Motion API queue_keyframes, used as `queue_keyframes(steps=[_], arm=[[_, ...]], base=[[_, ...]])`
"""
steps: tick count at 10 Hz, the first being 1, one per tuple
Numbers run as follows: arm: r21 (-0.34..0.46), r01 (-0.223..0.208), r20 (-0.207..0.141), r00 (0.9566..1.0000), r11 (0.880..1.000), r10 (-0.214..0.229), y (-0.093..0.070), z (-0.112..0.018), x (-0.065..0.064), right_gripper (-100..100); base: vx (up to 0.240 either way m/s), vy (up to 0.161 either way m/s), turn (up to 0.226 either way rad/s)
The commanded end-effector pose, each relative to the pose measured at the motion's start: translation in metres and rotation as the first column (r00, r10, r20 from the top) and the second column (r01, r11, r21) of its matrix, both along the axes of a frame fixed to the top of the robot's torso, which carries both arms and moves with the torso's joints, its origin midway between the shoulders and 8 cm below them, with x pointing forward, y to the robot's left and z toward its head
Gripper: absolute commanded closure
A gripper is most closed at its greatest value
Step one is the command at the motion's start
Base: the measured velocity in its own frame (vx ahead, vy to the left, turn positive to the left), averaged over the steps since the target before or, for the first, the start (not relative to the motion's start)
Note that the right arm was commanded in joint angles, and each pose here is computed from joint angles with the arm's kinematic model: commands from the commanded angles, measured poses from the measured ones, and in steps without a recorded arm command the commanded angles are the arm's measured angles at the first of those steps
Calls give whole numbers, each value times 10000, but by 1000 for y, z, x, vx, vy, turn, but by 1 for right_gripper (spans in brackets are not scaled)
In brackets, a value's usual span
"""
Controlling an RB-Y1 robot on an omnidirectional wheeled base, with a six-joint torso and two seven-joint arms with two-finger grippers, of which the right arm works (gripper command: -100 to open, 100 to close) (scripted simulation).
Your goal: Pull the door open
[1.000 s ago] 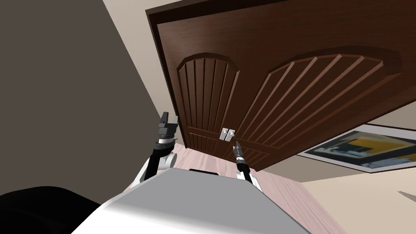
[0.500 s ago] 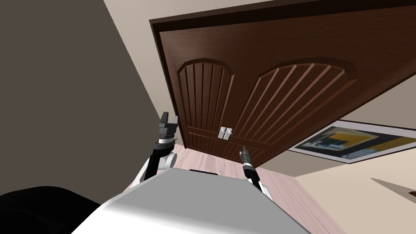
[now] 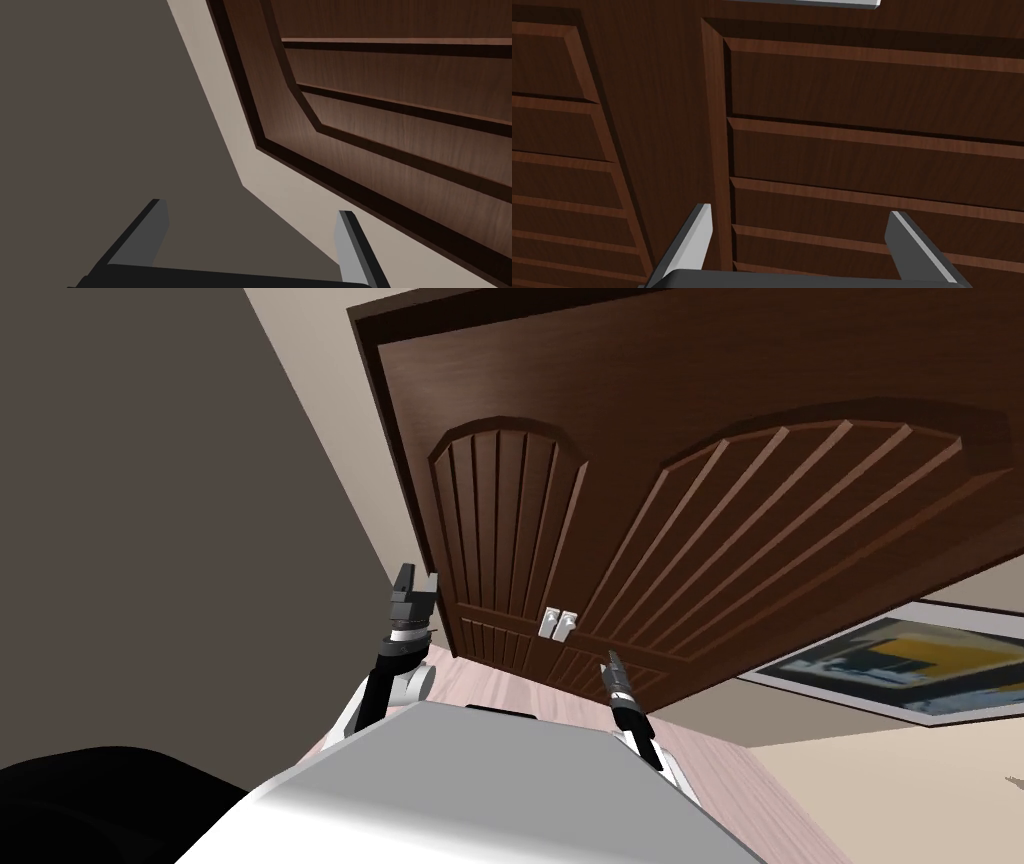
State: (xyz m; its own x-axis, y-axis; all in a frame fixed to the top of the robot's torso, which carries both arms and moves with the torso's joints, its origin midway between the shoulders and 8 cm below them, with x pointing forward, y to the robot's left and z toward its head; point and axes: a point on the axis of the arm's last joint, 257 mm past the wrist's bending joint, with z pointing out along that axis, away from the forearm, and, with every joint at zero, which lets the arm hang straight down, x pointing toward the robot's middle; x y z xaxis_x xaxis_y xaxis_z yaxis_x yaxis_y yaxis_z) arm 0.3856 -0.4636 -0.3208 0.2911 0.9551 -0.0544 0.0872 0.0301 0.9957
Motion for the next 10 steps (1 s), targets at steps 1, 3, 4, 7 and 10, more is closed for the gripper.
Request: queue_keyframes(steps=[1, 3, 4, 7, 10], arm=[[94, -173, 228, 9996, 9998, 171, 9, 7, 12, -100], [225, -565, 584, 9968, 9982, 551, 30, 17, 30, -100], [280, -765, 753, 9944, 9967, 742, 42, 22, 38, -100], [252, -628, 632, 9961, 9977, 611, 34, 20, 33, 100], [252, -628, 632, 9961, 9977, 611, 34, 20, 33, 100]], base=[[216, -22, 154], [202, 4, 171], [218, 76, 180], [19, 4, -3], [-25, -7, 2]])
